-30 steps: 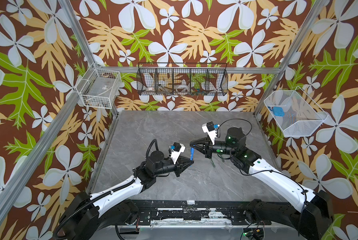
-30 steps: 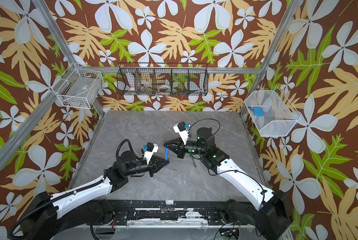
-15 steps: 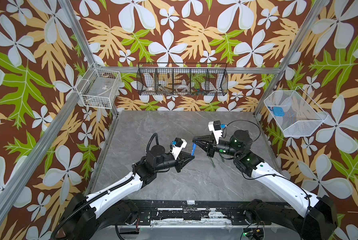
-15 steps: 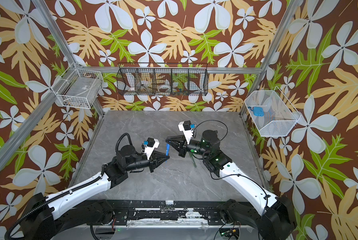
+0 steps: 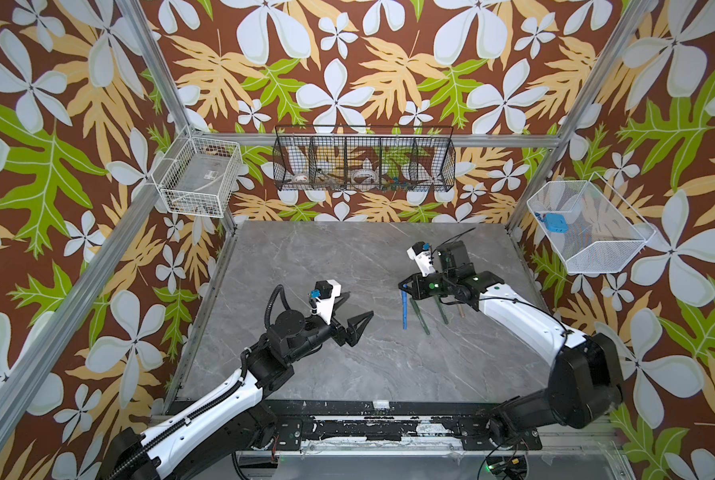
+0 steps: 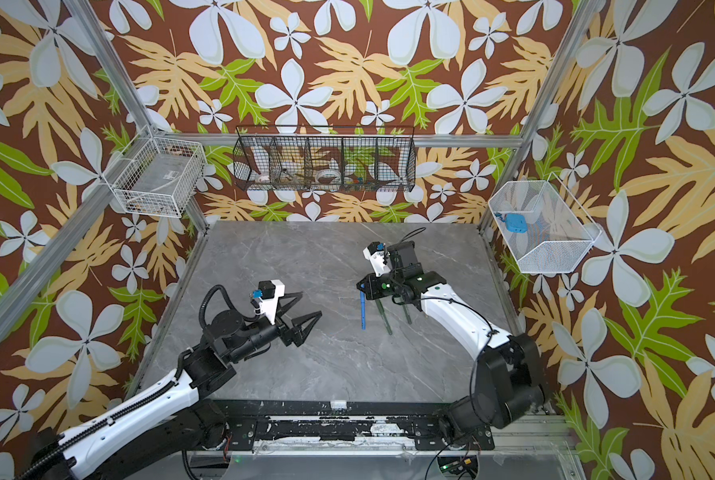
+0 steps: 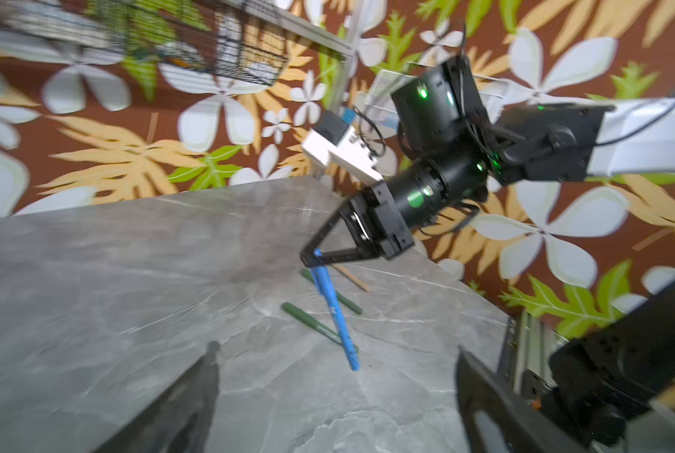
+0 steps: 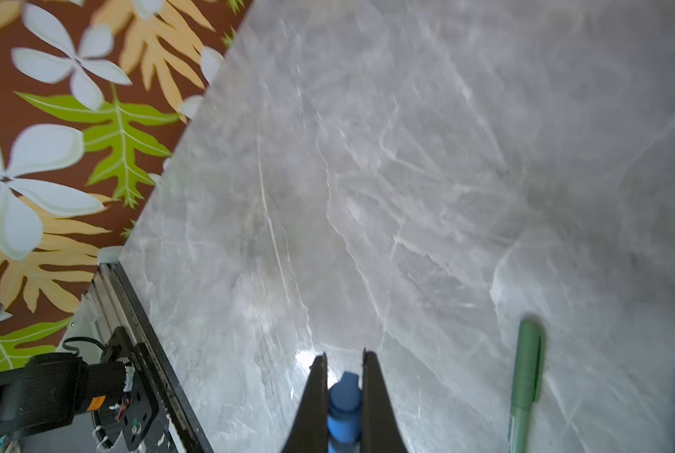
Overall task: Insert the pens into the pen caps
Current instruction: 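Lower the capped blue pen to the table and open both grippers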
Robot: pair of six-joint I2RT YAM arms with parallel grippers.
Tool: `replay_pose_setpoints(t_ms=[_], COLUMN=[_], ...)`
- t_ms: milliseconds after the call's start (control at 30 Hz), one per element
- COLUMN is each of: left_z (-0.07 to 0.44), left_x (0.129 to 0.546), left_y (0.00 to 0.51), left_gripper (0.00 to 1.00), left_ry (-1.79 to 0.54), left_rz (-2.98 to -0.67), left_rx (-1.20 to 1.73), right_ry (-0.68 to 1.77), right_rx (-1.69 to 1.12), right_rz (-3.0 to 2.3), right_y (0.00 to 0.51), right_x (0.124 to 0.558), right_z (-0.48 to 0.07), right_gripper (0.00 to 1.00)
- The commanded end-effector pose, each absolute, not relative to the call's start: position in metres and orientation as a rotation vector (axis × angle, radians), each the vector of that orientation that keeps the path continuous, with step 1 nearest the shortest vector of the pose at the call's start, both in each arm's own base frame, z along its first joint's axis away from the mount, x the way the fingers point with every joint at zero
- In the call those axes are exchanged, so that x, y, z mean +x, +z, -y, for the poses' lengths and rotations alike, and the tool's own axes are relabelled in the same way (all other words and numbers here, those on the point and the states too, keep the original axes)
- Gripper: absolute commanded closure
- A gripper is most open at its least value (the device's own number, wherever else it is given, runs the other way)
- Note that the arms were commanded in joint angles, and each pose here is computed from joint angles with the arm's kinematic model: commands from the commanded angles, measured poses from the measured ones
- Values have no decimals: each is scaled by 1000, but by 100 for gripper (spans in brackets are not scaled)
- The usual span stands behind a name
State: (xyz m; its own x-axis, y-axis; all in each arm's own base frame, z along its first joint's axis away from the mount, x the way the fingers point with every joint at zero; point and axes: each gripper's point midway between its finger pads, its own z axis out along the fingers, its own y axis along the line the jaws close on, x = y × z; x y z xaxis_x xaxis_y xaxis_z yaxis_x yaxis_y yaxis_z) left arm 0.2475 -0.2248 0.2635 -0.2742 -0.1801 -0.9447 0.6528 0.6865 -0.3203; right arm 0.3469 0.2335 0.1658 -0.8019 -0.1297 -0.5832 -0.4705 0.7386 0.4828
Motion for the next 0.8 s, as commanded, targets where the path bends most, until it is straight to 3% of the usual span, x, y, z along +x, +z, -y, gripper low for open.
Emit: replay_pose_setpoints(t_ms=[0,400,567,767], left_z=[177,115,86,50], left_x=[274,302,310,317], left_y=[234,201,196,196], left_gripper=[0,0,0,0], left_ry=[-620,-385,-320,-134], left_rz=[-1778,-1835,-1817,-1779], left_rx=[151,-80,-193,-268], right_ry=[913,862,807,722], right_rx=[-442,-406,-391,-384], right_rz=[-2512,-2678,-2693,-2643], right_y=[136,63,47,53], right_x=[338,353,362,378], right_z=[-238,-240,-237,-231], right_gripper=[100,99,85,57])
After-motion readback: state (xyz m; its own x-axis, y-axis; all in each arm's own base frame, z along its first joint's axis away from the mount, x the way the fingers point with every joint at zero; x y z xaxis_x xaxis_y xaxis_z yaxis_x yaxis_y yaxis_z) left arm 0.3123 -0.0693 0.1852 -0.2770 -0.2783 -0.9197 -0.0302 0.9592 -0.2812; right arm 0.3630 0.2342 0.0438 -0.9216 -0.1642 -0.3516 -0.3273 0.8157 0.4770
